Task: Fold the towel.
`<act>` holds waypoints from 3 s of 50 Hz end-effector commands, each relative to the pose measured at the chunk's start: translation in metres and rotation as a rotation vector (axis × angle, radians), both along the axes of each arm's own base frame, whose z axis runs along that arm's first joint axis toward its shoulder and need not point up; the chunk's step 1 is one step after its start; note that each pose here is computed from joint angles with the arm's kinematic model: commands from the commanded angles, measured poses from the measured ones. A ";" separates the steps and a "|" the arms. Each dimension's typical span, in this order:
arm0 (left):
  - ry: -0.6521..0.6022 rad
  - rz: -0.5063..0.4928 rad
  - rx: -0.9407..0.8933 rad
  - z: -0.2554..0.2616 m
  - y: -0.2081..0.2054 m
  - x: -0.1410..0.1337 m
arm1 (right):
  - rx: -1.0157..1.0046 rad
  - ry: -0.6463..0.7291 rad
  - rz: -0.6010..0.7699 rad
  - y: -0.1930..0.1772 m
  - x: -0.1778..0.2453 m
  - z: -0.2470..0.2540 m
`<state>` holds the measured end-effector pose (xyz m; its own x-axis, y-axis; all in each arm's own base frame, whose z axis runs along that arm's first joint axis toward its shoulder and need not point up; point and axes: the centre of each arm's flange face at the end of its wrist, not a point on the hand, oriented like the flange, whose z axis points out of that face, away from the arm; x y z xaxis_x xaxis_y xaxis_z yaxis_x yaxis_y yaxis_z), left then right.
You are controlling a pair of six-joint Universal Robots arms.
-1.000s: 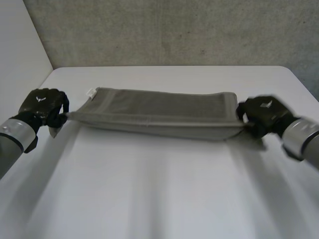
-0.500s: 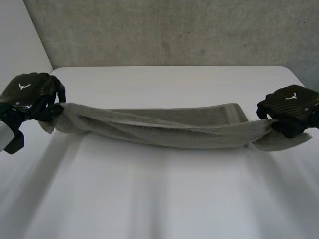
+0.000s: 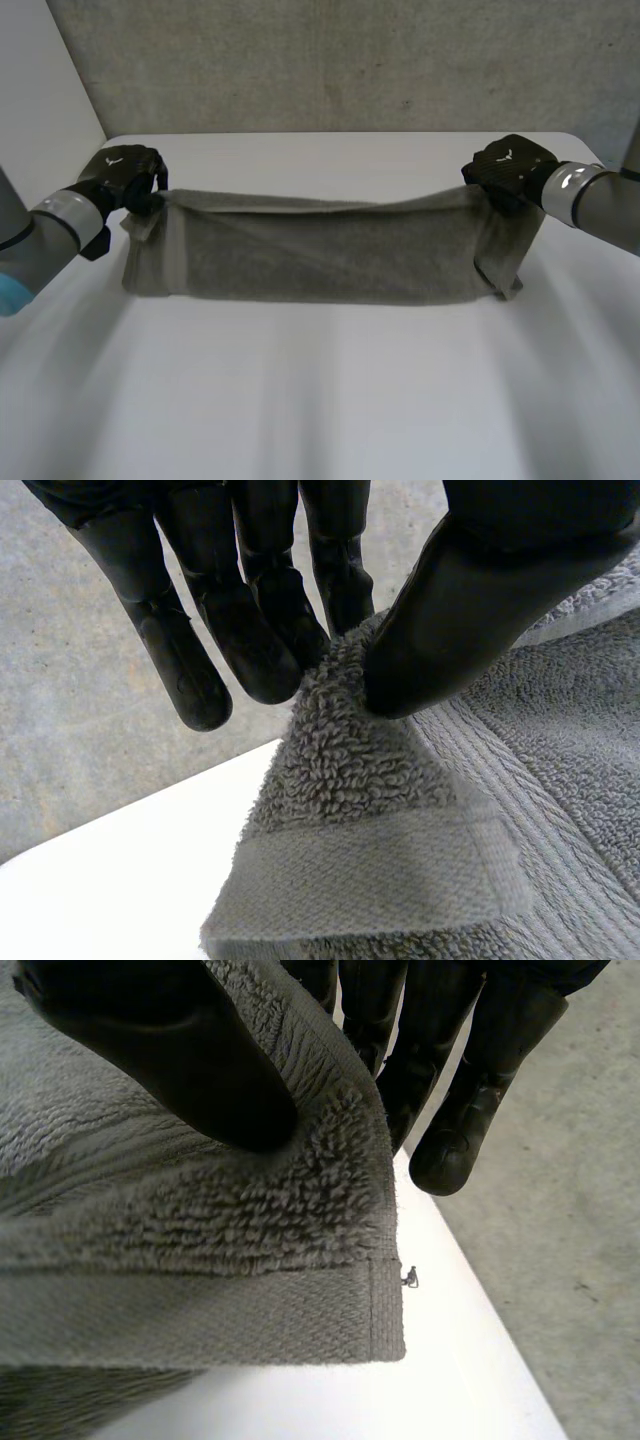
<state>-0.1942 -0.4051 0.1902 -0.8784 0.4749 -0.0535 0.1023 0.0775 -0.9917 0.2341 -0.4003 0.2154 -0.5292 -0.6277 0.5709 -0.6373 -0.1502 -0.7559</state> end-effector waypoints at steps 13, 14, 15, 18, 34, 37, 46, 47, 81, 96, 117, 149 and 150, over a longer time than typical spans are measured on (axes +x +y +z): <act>0.021 0.055 -0.010 -0.041 -0.050 -0.014 | -0.116 -0.003 -0.015 -0.049 0.022 -0.045; 0.022 0.054 -0.009 -0.043 -0.051 -0.015 | -0.114 -0.002 -0.015 -0.051 0.022 -0.048; 0.022 0.054 -0.009 -0.043 -0.051 -0.015 | -0.119 -0.003 -0.014 -0.052 0.023 -0.050; 0.022 0.051 -0.009 -0.045 -0.051 -0.017 | -0.126 -0.006 -0.016 -0.053 0.023 -0.052; 0.043 0.129 -0.034 -0.030 -0.054 -0.013 | -0.269 -0.056 -0.101 -0.055 0.035 -0.017; 0.065 0.134 -0.042 -0.018 -0.050 -0.012 | -0.273 -0.091 -0.106 -0.053 0.034 -0.007; 0.079 0.131 -0.016 -0.001 -0.025 -0.007 | -0.314 -0.259 0.126 -0.038 0.046 0.023; 0.077 0.133 -0.009 0.000 -0.021 -0.006 | -0.310 -0.262 0.196 -0.037 0.048 0.017; 0.060 0.128 0.107 -0.024 0.020 0.009 | 0.199 -0.199 -0.172 0.065 0.012 -0.049; 0.052 0.114 0.132 -0.043 0.028 0.007 | 0.208 -0.218 -0.218 0.049 0.004 -0.096; 0.037 0.110 0.175 -0.062 0.028 0.006 | 0.132 -0.267 -0.281 0.019 -0.021 -0.091; 0.037 0.112 0.174 -0.062 0.029 0.006 | 0.153 -0.275 -0.377 -0.002 -0.052 -0.102; 0.037 0.112 0.174 -0.062 0.029 0.006 | 0.154 -0.285 -0.382 -0.003 -0.055 -0.099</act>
<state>-0.1885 -0.3766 0.1280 -0.9261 0.3734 0.0537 0.0476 0.2569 -0.9653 0.1863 -0.4002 0.1125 -0.8465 -0.4370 0.3040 -0.4096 0.1699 -0.8963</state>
